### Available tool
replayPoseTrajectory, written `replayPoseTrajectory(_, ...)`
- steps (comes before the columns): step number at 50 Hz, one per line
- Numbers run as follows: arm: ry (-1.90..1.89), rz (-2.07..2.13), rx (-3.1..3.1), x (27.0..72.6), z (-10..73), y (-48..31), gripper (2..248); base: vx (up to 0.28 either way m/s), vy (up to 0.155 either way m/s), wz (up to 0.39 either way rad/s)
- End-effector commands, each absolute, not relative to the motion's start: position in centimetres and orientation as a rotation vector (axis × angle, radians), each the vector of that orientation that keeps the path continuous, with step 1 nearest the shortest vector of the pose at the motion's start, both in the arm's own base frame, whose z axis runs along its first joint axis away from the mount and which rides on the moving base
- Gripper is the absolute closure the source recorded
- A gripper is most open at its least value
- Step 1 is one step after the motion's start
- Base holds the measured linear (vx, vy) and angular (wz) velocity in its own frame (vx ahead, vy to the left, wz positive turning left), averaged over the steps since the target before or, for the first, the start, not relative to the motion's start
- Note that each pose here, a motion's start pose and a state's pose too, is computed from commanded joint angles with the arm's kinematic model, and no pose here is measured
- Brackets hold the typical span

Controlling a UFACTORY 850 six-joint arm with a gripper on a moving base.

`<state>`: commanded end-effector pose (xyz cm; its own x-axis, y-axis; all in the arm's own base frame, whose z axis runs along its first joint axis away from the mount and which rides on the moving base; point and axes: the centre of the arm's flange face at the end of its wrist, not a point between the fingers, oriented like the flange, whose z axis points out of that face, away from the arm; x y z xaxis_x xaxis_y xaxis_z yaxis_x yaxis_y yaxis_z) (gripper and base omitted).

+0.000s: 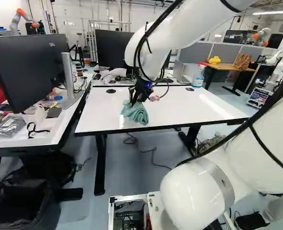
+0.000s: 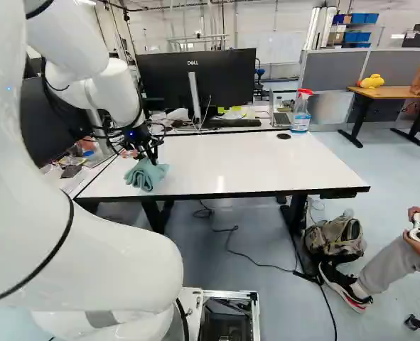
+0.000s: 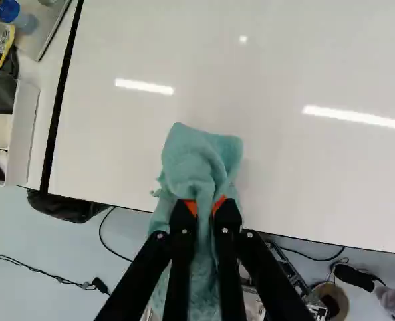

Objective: Clean the table with the green towel

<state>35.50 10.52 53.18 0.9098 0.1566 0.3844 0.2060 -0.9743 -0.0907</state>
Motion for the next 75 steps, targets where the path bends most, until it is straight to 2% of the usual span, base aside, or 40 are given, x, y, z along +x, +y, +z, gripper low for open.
replayPoseTrajectory(38,-0.057,-0.746,-2.938,38.5,58.1,5.1,208,0.000,0.000,0.000)
replayPoseTrajectory(75,0.166,-0.745,-2.973,43.0,58.4,-0.8,208,0.000,0.000,0.000)
